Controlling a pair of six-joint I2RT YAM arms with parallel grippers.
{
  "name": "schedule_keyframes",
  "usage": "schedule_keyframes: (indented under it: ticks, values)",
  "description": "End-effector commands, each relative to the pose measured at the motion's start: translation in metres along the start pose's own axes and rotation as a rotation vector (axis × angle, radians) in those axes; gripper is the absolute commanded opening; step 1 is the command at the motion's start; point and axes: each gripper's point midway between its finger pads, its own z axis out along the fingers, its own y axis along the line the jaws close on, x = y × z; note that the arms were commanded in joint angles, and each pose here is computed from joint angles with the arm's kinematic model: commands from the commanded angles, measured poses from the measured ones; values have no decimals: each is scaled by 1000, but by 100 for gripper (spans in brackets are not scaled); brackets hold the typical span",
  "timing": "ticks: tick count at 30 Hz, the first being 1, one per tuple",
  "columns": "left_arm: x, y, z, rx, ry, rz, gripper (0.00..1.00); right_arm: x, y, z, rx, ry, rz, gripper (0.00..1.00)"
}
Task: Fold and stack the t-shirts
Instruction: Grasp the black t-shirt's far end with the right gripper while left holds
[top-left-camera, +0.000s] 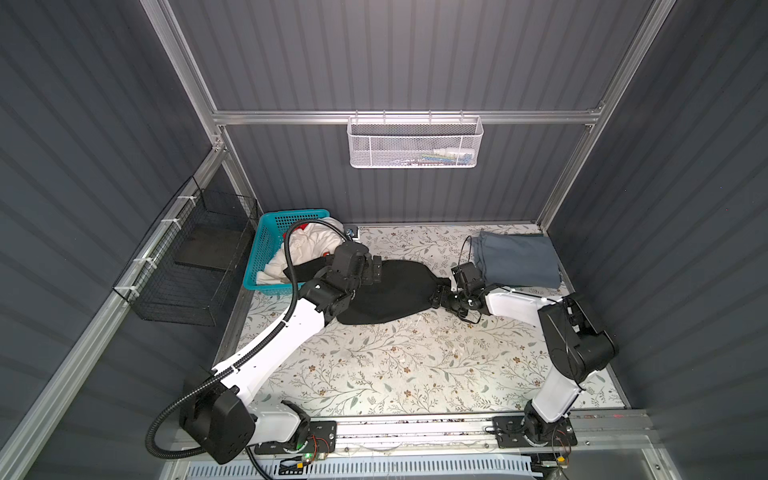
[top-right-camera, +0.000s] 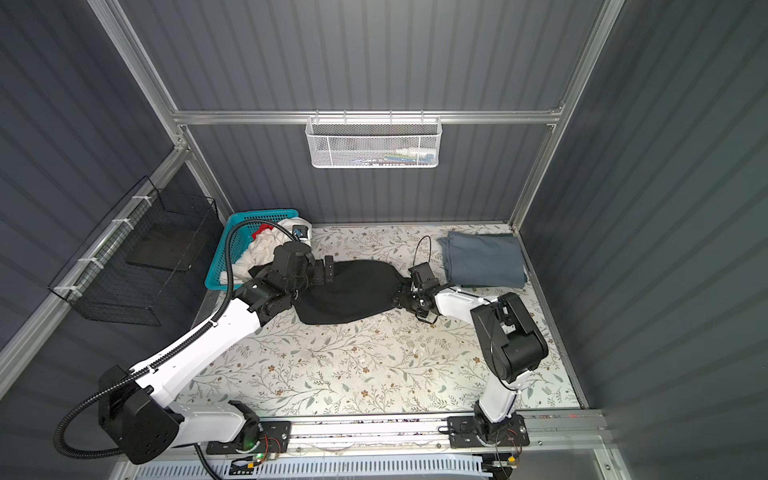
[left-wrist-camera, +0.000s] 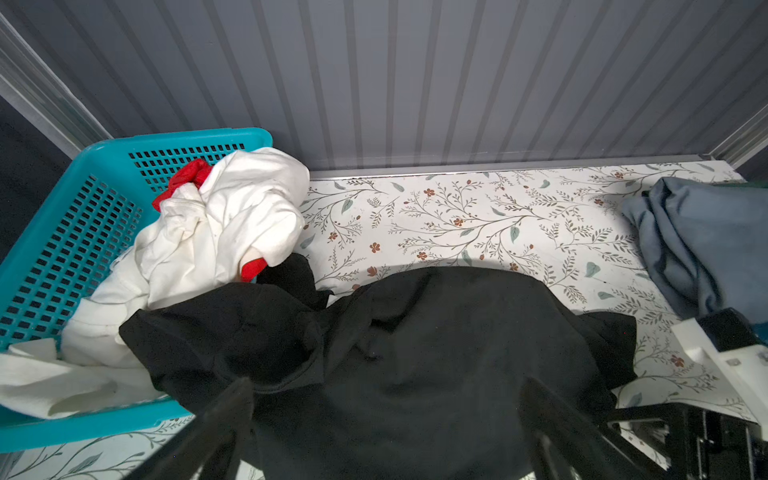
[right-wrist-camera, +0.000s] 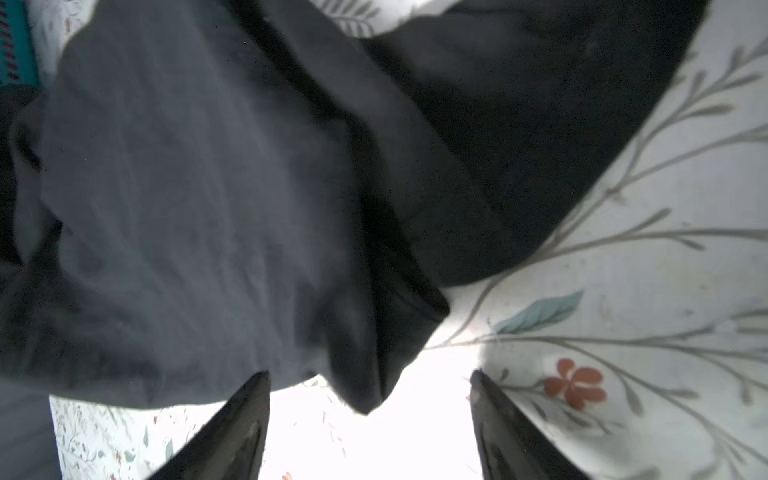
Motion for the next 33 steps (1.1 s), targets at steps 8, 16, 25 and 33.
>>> schedule_keyframes:
  ticks: [8, 16, 25, 33]
  values:
    - [4, 10, -5, -48, -5, 37, 100, -19, 4, 8, 42, -29, -14, 23]
    - [5, 15, -8, -66, -7, 46, 100, -67, -2, -28, 155, -152, -87, 0]
    - [5, 22, -13, -90, -22, 53, 100, -121, -4, -122, 276, -344, -173, 0]
    - [7, 21, -10, -89, -26, 54, 100, -138, 2, -191, 288, -488, -189, 0]
